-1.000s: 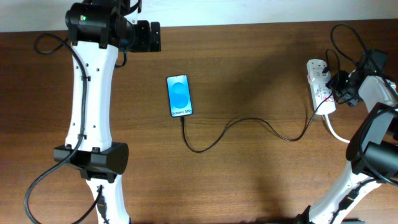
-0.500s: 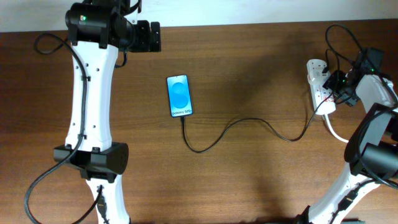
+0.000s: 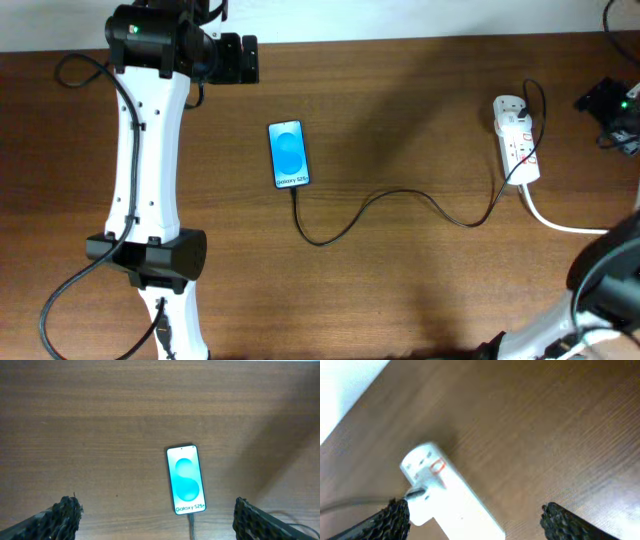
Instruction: Plug charger to phone and switch on socket
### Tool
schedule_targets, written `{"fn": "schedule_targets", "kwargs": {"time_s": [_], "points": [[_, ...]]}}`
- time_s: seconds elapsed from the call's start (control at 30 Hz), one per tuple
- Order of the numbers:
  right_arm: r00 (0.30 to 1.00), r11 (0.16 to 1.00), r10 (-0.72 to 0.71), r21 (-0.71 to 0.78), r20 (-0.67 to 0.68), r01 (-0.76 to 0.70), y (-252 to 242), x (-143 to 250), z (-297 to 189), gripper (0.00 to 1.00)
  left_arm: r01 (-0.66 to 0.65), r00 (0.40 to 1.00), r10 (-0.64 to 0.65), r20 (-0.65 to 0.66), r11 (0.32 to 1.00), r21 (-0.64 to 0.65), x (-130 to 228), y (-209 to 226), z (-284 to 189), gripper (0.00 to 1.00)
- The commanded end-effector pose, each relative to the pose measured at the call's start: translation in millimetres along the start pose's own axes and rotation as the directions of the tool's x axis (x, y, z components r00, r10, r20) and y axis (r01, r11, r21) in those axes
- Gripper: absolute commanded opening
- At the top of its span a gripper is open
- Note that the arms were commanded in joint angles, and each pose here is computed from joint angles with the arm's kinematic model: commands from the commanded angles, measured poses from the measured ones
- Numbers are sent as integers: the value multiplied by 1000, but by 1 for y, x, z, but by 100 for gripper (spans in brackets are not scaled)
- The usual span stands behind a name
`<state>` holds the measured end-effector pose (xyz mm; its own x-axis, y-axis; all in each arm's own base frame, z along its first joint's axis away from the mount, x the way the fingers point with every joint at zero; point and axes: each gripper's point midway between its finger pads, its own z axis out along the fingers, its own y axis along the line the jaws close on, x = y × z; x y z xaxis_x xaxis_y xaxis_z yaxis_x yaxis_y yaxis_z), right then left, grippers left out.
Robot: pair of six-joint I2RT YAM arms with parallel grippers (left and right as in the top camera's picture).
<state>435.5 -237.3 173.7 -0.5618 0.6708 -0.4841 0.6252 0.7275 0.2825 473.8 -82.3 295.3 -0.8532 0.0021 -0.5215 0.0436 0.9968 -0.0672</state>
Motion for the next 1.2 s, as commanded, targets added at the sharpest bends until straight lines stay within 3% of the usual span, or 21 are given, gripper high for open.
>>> {"fn": "schedule_targets", "kwargs": {"time_s": [0.0,0.07,0.1,0.17,0.3,0.33,0.4,0.47,0.57,0.63,0.7,0.87,0.93,1.0,1.17], "points": [[952,924,-223,-267,208,274,74,-4,-147,90,-7,1000,7,-9,1000,-12,1,3,5,100],[912,865,-259,-344,319,366,96,25,-237,92,-7,1000,7,-9,1000,-13,1,3,5,99],[852,805,-315,-357,418,473,107,51,-293,99,-7,1000,7,-9,1000,-13,1,3,5,99],[817,792,-322,-338,478,509,103,103,-355,99,-7,1000,7,-9,1000,-13,1,3,5,100],[821,833,-323,-270,471,482,75,175,-395,98,-7,1000,7,-9,1000,-13,1,3,5,100],[802,874,-322,-167,503,456,56,180,-403,98,-7,1000,7,-9,1000,-13,1,3,5,100],[723,814,-411,-134,556,566,62,192,-415,98,-7,1000,7,-9,1000,-12,1,3,5,100],[665,708,-467,-205,583,676,82,205,-420,99,-7,1000,7,-9,1000,-13,1,3,5,99],[715,697,-490,-269,499,665,79,212,-383,98,-7,1000,7,-9,1000,-13,1,3,5,99],[614,610,-511,-250,602,752,92,210,-367,99,-7,1000,7,-9,1000,-13,1,3,5,100],[637,702,-418,-215,648,679,82,200,-338,99,-7,1000,7,-9,1000,-13,1,3,5,99],[460,658,-308,-163,833,735,81,231,-224,98,-7,1000,7,-9,1000,-13,1,3,5,99],[428,649,-279,-160,860,744,78,243,-201,99,-7,1000,7,-9,1000,-13,1,3,5,100],[423,657,-274,-153,864,738,67,257,-178,98,-7,1000,7,-9,1000,-13,1,3,5,100],[499,697,-344,-139,795,703,49,273,-124,99,-7,1000,7,-9,1000,-13,1,3,5,99]]}}
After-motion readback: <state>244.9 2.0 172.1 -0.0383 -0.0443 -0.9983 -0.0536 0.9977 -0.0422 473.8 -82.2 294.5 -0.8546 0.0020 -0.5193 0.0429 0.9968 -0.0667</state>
